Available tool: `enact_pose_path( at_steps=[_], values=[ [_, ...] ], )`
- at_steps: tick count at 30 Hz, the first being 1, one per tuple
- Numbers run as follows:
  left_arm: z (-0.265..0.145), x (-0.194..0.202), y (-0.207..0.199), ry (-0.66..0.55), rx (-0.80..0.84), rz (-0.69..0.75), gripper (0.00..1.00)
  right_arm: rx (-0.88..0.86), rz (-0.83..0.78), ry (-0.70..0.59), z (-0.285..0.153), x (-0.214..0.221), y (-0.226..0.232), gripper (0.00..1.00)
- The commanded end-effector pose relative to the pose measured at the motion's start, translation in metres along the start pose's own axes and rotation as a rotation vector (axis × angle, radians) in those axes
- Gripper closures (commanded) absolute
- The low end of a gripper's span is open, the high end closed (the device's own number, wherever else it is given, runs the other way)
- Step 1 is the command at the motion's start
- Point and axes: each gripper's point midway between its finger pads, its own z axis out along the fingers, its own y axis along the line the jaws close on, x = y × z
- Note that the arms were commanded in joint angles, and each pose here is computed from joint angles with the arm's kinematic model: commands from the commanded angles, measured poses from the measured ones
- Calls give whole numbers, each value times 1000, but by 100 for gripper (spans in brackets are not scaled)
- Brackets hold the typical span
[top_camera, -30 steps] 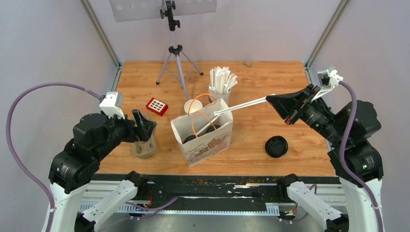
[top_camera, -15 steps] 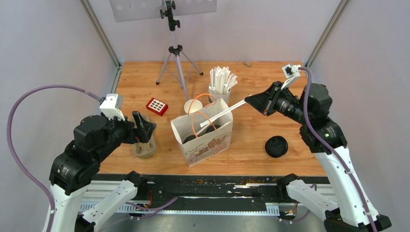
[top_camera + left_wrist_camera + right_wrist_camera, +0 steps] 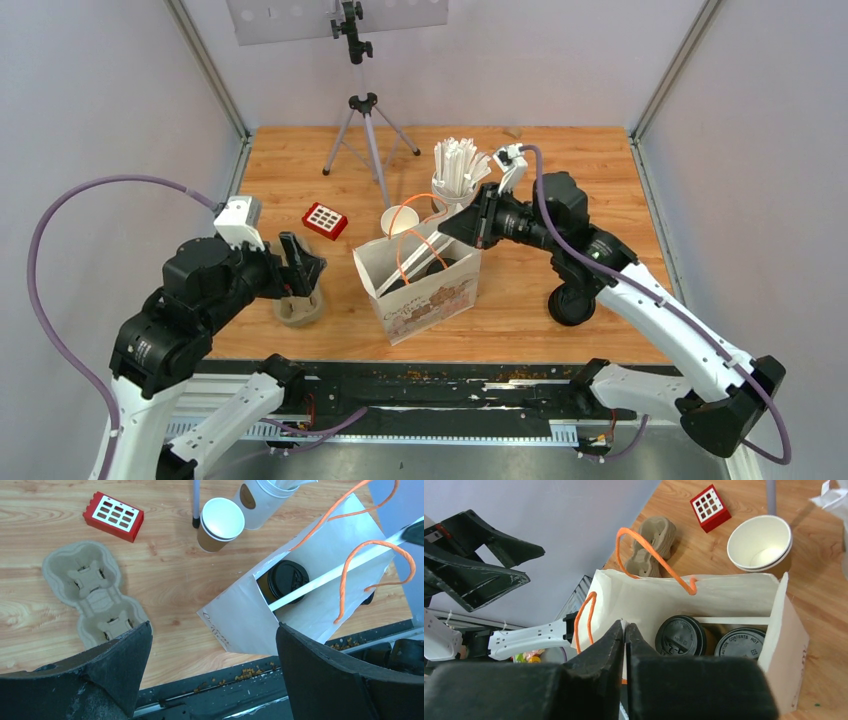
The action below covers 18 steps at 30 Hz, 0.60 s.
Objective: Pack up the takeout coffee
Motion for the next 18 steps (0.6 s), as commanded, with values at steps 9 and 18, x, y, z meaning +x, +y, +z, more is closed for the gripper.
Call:
enact_pose_path(
  at_steps=[9,18],
  values=[
    [-18,-32,-11,-70,35,54,0,206,-94,-38,-18,-35,-7,34],
    [-33,-73,-39,-175,146,87,0,463,-291,-110,-95,-80,-10,0]
  ],
)
